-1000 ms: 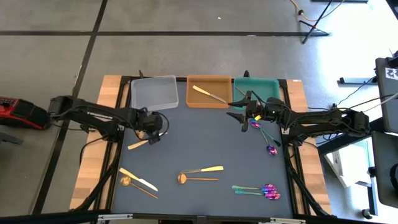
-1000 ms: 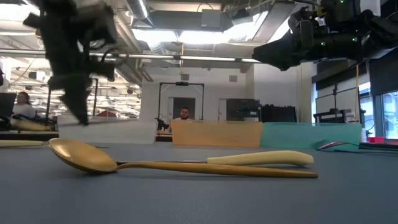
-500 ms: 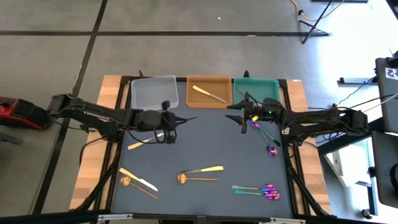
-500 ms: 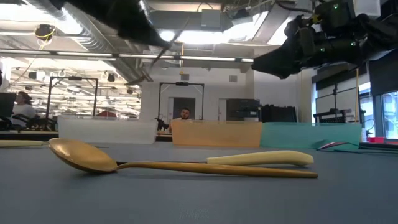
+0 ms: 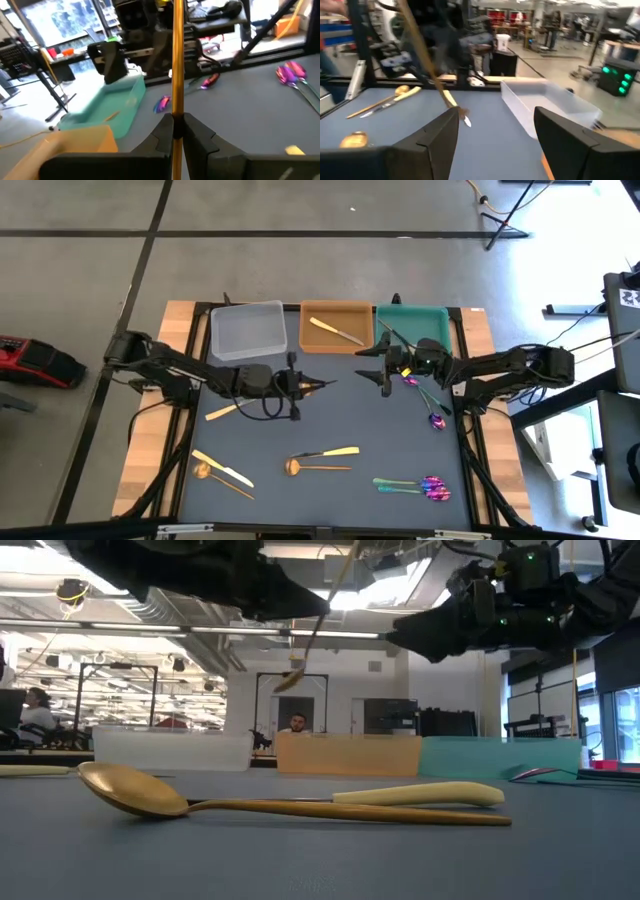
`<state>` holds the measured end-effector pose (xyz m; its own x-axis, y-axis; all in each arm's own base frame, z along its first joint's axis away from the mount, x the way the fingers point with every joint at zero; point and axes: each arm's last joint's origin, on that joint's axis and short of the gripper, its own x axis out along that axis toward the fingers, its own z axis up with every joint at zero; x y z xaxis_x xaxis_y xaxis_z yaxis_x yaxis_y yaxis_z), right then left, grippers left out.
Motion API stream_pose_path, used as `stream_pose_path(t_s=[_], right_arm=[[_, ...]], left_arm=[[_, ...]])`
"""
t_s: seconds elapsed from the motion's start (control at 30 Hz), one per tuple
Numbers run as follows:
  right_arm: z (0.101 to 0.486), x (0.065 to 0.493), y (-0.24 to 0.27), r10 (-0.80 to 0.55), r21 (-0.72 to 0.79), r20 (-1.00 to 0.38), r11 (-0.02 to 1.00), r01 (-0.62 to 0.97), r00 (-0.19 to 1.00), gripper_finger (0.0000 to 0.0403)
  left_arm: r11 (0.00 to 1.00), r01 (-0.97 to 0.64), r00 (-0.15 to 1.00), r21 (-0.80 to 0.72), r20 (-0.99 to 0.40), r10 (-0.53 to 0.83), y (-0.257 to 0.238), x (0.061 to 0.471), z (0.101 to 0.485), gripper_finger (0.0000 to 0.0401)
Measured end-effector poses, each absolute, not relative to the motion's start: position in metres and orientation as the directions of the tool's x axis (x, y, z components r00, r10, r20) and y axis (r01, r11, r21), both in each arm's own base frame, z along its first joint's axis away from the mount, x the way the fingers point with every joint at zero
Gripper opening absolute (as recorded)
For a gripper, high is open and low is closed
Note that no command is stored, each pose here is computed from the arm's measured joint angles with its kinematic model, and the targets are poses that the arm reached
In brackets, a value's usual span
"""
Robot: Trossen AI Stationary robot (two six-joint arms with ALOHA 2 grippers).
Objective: Sort silverware by color (type)
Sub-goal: Put the golden spoon into the green bin
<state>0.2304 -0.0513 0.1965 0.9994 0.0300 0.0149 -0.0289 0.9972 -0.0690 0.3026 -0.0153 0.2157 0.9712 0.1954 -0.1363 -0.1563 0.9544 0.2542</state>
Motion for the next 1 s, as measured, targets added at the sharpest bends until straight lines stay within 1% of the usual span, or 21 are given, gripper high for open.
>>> stream_pose_path(t_s=[0.17, 0.37, 0.6, 0.73, 0.9, 0.93, 1.0], right_arm=[[0.202, 0.251, -0.03, 0.141, -0.156, 0.034, 0.979, -0.134, 0.989, 0.0229], [0.208, 0.28, -0.011, 0.098, -0.2, 0.042, 0.976, -0.087, 0.994, 0.0197], [0.207, 0.303, 0.002, 0.139, -0.236, 0.03, 0.963, -0.128, 0.99, 0.0154], [0.206, 0.311, 0.003, 0.134, -0.241, 0.02, 0.962, -0.125, 0.991, 0.0108], [0.204, 0.313, 0.002, 0.125, -0.246, -0.006, 0.961, -0.123, 0.992, 0.002], [0.204, 0.313, 0.001, 0.124, -0.256, -0.007, 0.959, -0.121, 0.992, 0.0012], [0.204, 0.313, 0.002, 0.109, -0.263, -0.006, 0.959, -0.107, 0.994, 0.0014]], left_arm=[[0.953, -0.177, 0.974, 0.244, -0.098, 0.206, -0.014, 0.31, 0.208, 0.0018], [0.956, -0.166, 0.976, 0.242, -0.096, 0.194, -0.014, 0.314, 0.201, 0.0018], [0.955, -0.167, 0.975, 0.244, -0.105, 0.197, -0.014, 0.314, 0.2, 0.0018], [0.956, -0.164, 0.974, 0.245, -0.111, 0.195, -0.015, 0.314, 0.199, 0.0018], [0.956, -0.16, 0.974, 0.247, -0.117, 0.193, -0.015, 0.314, 0.199, 0.0022], [0.956, -0.16, 0.974, 0.247, -0.118, 0.193, -0.015, 0.314, 0.199, 0.0023], [0.956, -0.161, 0.974, 0.245, -0.117, 0.194, -0.015, 0.314, 0.199, 0.0028]])
